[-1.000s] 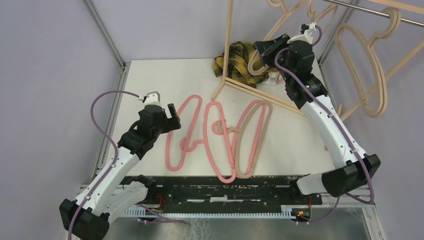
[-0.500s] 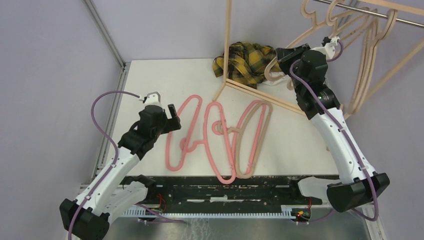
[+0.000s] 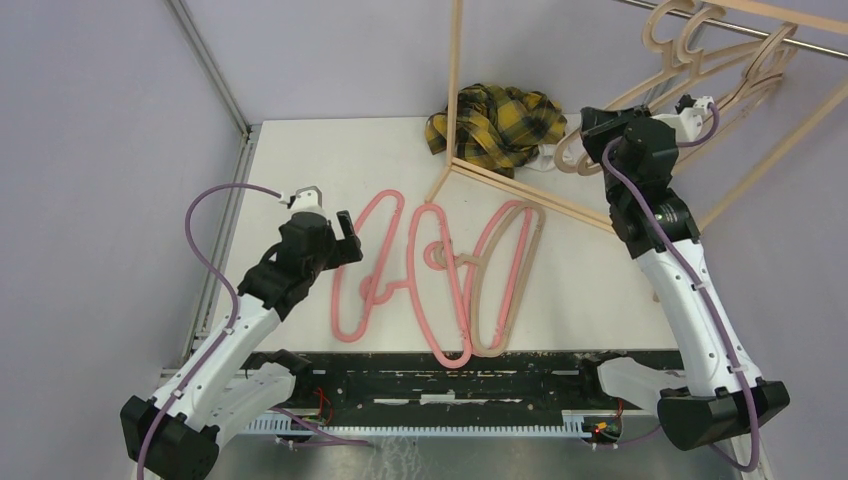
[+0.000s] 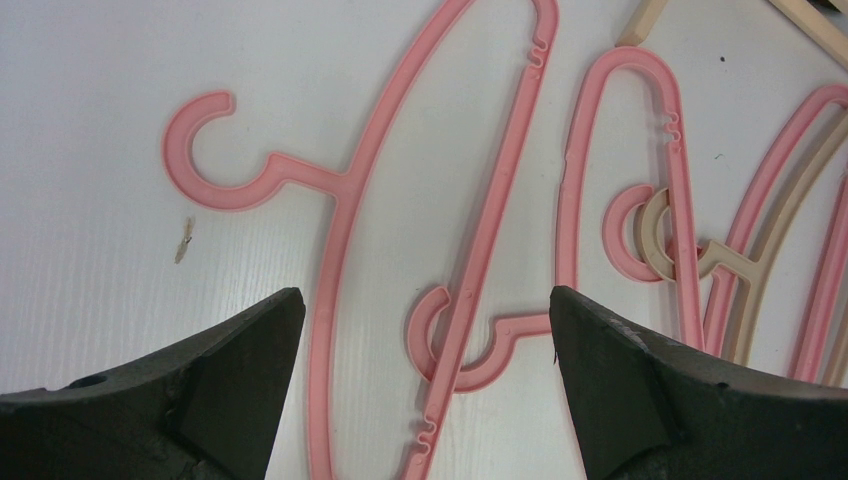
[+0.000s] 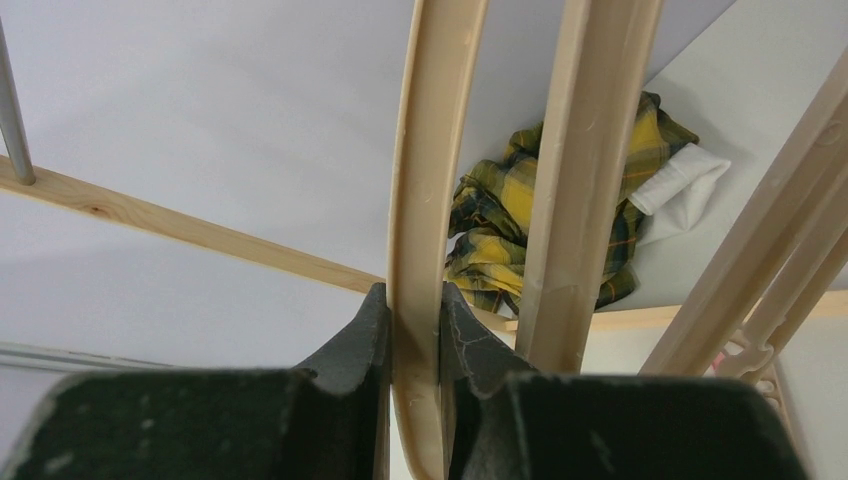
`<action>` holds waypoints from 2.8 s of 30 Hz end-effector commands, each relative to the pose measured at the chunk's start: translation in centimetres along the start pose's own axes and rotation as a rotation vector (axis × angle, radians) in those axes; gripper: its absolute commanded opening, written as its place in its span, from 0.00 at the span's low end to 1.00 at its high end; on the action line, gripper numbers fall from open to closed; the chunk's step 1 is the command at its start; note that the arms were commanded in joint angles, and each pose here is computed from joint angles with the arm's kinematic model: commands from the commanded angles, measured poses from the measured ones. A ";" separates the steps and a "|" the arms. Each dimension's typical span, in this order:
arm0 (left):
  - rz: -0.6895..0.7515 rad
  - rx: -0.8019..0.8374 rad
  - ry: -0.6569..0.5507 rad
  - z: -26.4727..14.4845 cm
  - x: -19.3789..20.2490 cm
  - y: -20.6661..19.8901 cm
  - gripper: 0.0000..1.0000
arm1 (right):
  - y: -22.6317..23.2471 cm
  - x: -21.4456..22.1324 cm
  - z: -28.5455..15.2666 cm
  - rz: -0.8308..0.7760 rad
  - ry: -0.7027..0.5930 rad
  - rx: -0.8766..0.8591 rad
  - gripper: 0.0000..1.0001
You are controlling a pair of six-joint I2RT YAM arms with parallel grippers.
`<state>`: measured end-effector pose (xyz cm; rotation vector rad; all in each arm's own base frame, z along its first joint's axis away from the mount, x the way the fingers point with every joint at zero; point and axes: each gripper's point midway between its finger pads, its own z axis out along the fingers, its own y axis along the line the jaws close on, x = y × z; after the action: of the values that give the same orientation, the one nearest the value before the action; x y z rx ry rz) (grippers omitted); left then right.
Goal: Organize the hangers
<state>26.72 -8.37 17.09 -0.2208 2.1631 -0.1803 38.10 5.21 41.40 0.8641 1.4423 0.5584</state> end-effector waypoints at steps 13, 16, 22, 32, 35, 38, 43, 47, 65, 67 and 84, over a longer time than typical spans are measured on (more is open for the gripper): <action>-0.023 0.042 -0.030 0.4 -0.5 -0.8 0.99 | -4.2 -3.7 -2.4 0.011 -0.104 0.156 0.22; -0.024 0.045 -0.033 0.4 -0.7 -0.9 0.99 | -4.0 -3.1 -2.2 0.004 -0.074 0.140 0.45; -0.025 0.046 -0.037 0.3 -0.8 -0.9 0.99 | -1.5 -2.9 -2.5 -0.035 -0.011 0.047 0.70; -0.026 0.054 -0.044 0.1 -1.0 -1.0 0.99 | 0.6 -6.4 -6.7 -0.104 -0.059 -0.026 0.88; -0.026 0.051 -0.042 0.1 -0.8 -1.0 0.99 | 0.3 -8.1 -8.9 -0.141 -0.101 -0.017 0.89; -0.024 0.052 -0.035 0.2 -0.7 -1.0 0.99 | -0.7 -10.3 -11.0 -0.198 -0.172 0.033 0.90; -0.019 0.051 -0.030 0.5 -0.8 -1.2 0.99 | -2.3 -13.4 -13.5 -0.317 -0.273 0.113 0.91; -0.019 0.051 -0.030 0.7 -0.8 -1.3 0.99 | 0.6 -12.7 -13.7 -0.398 -0.242 -0.060 0.88; -0.019 0.040 -0.005 1.7 -0.7 -1.7 0.99 | 2.4 12.5 -8.5 -0.705 0.597 -0.354 0.71; -0.022 0.040 -0.006 1.8 -0.7 -1.7 0.99 | -0.8 16.0 -8.4 -0.716 0.677 -0.295 0.70; -0.021 0.046 0.011 2.4 -0.5 -2.1 0.99 | -17.0 34.5 -12.7 -0.875 1.070 0.024 0.64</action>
<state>27.76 -9.69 13.76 -0.1894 2.2591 -0.1814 24.67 23.05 9.19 -0.2712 2.5979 0.3181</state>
